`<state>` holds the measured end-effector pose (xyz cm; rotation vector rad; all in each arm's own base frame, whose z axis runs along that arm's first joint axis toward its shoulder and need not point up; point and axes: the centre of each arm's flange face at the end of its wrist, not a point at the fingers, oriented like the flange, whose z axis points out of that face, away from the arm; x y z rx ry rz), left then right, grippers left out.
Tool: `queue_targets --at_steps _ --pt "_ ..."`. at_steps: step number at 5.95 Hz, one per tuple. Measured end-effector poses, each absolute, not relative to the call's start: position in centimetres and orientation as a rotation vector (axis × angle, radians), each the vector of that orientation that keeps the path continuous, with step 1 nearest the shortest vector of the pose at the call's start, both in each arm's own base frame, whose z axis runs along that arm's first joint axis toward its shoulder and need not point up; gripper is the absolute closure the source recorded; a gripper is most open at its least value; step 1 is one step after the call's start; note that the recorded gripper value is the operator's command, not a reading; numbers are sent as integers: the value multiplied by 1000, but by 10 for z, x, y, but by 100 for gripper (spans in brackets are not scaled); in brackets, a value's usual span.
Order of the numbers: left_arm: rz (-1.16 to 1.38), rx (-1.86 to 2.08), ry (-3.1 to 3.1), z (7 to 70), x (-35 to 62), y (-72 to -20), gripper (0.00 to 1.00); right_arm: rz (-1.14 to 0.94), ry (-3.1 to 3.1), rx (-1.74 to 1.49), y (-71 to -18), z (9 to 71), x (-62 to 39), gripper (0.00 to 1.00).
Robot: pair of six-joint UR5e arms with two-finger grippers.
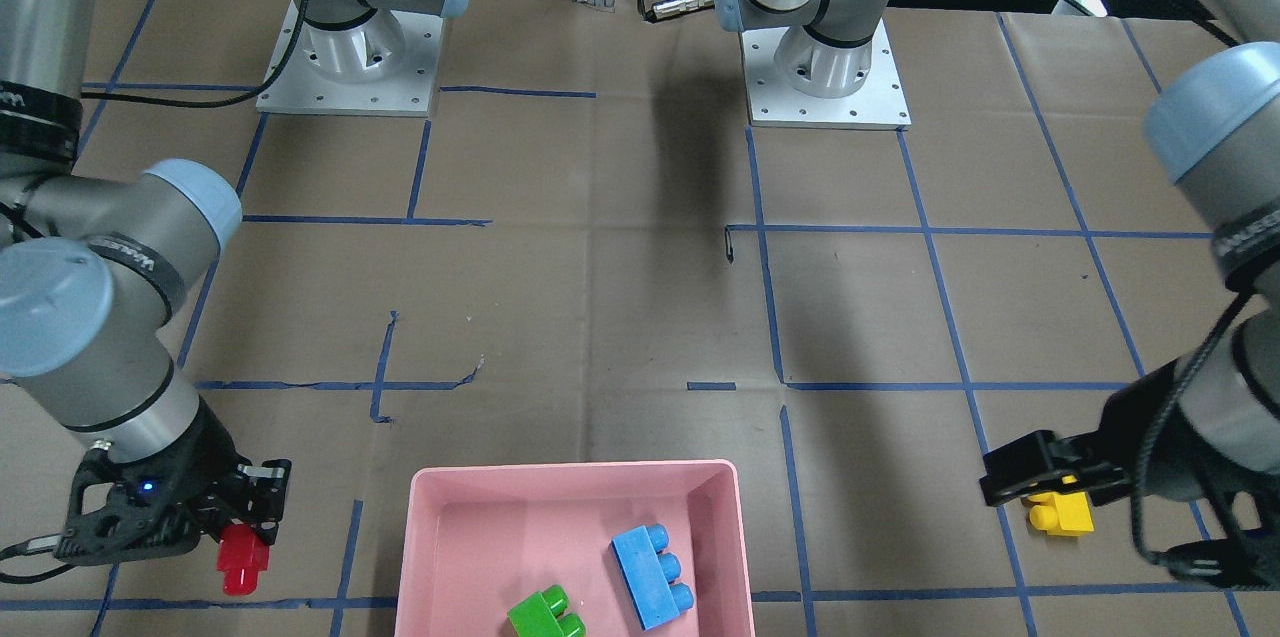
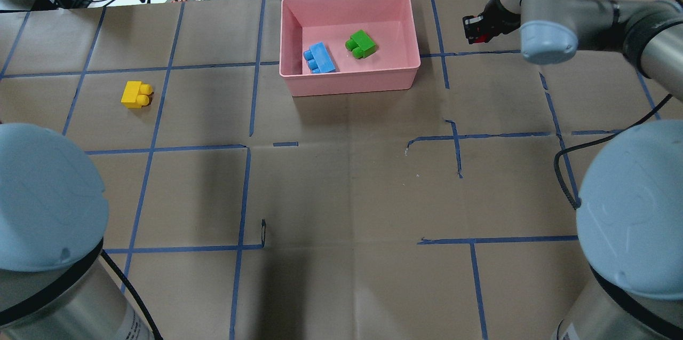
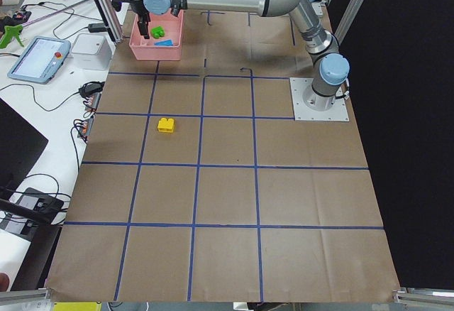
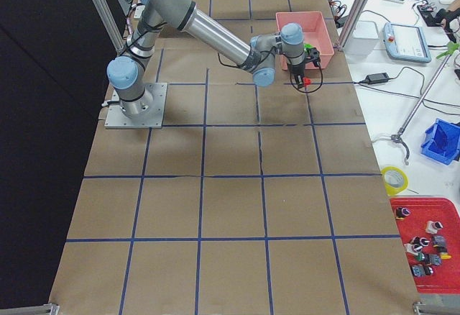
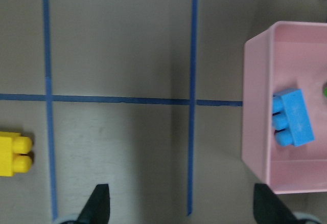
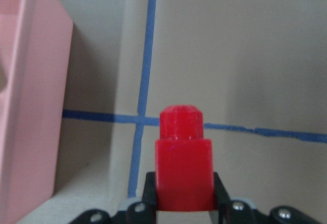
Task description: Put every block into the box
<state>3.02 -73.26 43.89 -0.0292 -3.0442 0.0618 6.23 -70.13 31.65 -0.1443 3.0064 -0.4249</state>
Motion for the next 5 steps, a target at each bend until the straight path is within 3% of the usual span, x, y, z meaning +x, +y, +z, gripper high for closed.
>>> queue_targets --at_steps 2,4,5 --pt "9 -204 -3076 422 124 -712 0 -342 2803 -52 -711 376 123 93" --pt "-38 -317 -3069 360 183 -717 0 -359 2596 39 -728 351 210 89" --pt "-18 -326 -3076 315 189 -726 0 -380 2554 52 -733 333 241 4"
